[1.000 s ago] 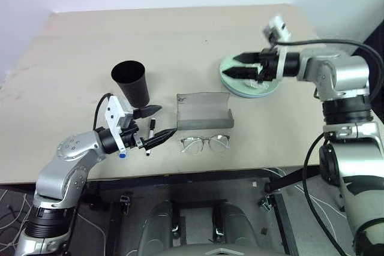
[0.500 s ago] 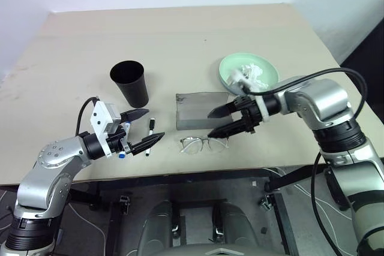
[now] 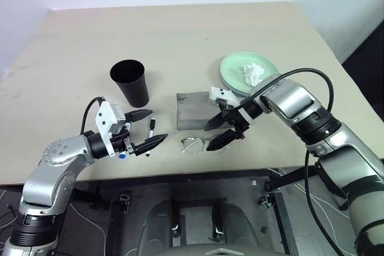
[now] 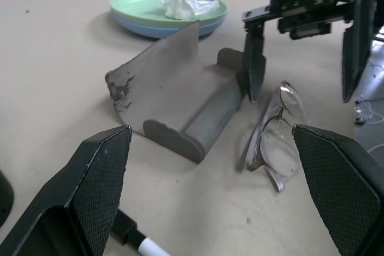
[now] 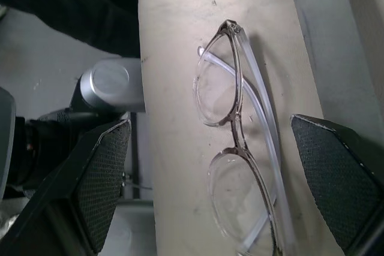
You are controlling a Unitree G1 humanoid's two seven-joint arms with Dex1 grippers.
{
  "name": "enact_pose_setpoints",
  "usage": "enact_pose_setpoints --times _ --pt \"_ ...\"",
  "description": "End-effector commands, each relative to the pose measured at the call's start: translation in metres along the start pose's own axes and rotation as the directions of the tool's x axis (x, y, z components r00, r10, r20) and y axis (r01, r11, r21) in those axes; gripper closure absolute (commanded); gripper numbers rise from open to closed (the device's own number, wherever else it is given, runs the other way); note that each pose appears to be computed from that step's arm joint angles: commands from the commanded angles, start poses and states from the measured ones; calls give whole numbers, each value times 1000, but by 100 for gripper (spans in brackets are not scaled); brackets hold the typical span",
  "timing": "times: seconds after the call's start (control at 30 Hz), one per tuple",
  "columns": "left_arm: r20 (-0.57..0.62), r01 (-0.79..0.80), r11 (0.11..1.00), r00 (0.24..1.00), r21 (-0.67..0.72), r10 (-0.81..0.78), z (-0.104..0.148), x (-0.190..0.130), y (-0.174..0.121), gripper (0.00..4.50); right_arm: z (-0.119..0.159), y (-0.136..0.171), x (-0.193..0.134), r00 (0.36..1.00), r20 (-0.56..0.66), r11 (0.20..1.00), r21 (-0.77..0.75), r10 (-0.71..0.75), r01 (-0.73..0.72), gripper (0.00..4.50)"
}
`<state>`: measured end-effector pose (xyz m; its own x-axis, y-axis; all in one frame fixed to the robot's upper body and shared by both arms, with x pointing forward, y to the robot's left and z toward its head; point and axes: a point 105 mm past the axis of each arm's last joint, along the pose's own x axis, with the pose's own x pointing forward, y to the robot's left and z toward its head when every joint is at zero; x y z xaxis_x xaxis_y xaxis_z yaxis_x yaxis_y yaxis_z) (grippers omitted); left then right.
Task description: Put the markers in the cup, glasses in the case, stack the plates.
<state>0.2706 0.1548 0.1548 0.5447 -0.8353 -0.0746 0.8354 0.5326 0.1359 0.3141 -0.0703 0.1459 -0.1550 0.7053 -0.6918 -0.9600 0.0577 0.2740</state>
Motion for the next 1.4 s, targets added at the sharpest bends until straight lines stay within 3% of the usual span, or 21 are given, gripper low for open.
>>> enact_pose_setpoints --times 0.03,0.1,0.4,0.5,0.63,0.9,1.0,1.13,1.4 --pt "22 6 999 1000 36 -7 7 2 -2 0 8 1 -5 1000 -22 998 -56 10 -11 20" --pt "21 12 999 1000 34 -12 6 3 -4 0 7 2 -3 999 -37 998 -64 19 -22 57" --pt "20 18 999 1000 40 -18 5 5 -3 0 7 -5 3 996 -84 996 -82 19 -26 57" --pt "23 19 999 1000 38 -20 5 6 -5 0 7 -6 5 995 -94 996 -86 20 -28 116" --pt "27 20 999 999 36 -21 5 7 -6 0 5 -7 7 993 -114 995 -95 22 -33 249" --pt "28 21 999 999 35 -22 4 8 -7 0 6 -8 8 992 -125 993 -116 17 -32 249" --pt "29 22 999 999 32 -23 3 8 -7 0 8 -8 9 992 -123 993 -111 15 -28 310" --pt "31 23 999 999 29 -24 2 9 -8 0 10 -9 9 993 -119 994 -111 12 -25 445" --pt "33 25 999 999 27 -26 1 9 -8 0 11 -10 8 993 -120 994 -104 3 -16 448"
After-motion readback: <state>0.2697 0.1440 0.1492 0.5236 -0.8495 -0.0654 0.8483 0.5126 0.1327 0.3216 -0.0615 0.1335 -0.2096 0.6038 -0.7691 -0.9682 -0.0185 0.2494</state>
